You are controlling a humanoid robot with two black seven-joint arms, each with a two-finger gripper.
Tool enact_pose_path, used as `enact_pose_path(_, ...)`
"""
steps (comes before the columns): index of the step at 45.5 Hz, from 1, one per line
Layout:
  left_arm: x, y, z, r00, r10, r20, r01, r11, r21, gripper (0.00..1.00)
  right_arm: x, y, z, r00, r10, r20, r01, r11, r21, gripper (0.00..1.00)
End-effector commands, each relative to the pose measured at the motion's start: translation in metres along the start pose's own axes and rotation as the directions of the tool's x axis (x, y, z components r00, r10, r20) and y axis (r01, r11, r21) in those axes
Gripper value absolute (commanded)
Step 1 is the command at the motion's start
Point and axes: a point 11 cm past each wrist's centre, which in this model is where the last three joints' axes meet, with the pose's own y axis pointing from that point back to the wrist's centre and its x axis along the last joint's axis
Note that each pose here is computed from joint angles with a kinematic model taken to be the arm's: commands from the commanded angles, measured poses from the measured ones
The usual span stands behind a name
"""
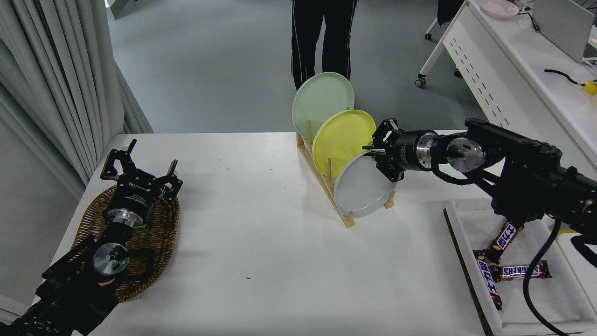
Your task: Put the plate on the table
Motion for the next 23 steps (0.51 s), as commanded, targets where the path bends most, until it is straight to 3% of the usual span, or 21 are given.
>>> enact_pose_path(1,0.0001,0.0,0.0,1.0,0.0,0.0,0.0,1.0,0.0,1.0,0.0003,0.0,0.0,1.0,0.001,0.001,-0.001,1.0,0.0,0.08)
enact_pose_path(23,0.0,0.0001,-0.0003,1.0,0.0,0.001,0.0,1.0,0.001,1.0,0.0025,0.001,-0.0001,1.0,0.004,0.001,-0.004,1.0,-0.001,0.01)
